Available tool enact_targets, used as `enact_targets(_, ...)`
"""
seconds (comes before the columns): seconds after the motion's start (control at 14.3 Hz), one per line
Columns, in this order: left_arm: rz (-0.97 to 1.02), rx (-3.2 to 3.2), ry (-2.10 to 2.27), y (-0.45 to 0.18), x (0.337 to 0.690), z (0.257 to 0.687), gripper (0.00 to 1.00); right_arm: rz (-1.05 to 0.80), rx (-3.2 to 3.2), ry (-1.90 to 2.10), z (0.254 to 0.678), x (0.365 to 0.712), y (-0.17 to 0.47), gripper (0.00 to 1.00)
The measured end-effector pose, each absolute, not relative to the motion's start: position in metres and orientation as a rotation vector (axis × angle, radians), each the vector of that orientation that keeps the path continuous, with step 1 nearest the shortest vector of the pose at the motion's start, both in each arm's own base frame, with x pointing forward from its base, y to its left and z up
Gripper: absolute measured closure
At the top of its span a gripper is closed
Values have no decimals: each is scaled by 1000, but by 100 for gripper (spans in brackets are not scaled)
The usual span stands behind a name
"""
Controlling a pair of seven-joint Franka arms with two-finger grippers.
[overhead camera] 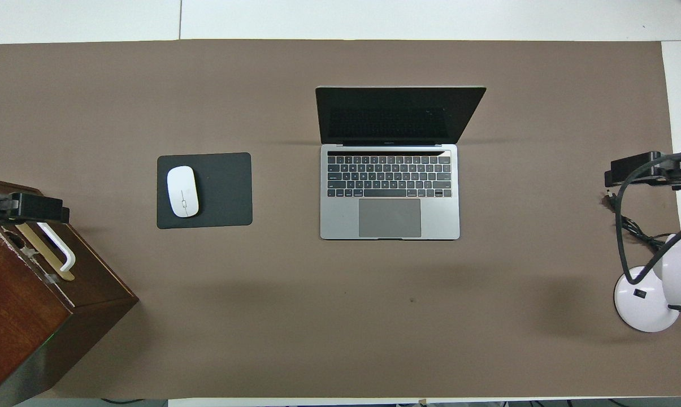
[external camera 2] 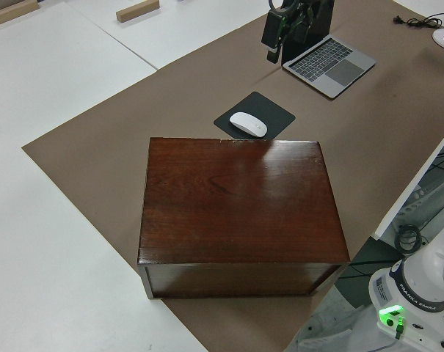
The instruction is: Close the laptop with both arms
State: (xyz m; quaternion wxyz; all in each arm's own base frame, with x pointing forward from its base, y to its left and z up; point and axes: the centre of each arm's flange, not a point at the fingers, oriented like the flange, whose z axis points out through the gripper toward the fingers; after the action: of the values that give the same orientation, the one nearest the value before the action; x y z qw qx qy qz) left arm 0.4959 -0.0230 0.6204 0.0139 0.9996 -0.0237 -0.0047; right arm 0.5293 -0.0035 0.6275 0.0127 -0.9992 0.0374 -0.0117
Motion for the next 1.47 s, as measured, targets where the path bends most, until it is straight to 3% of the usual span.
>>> enact_targets(0.77,-14,3113,-75,-23,496,620,0,-41,-3113,121,628,530,-5,0)
enact_targets(1.47,-12,3113,-72,-22,496,621,0,-381,-3085,211,645,560,-39,0)
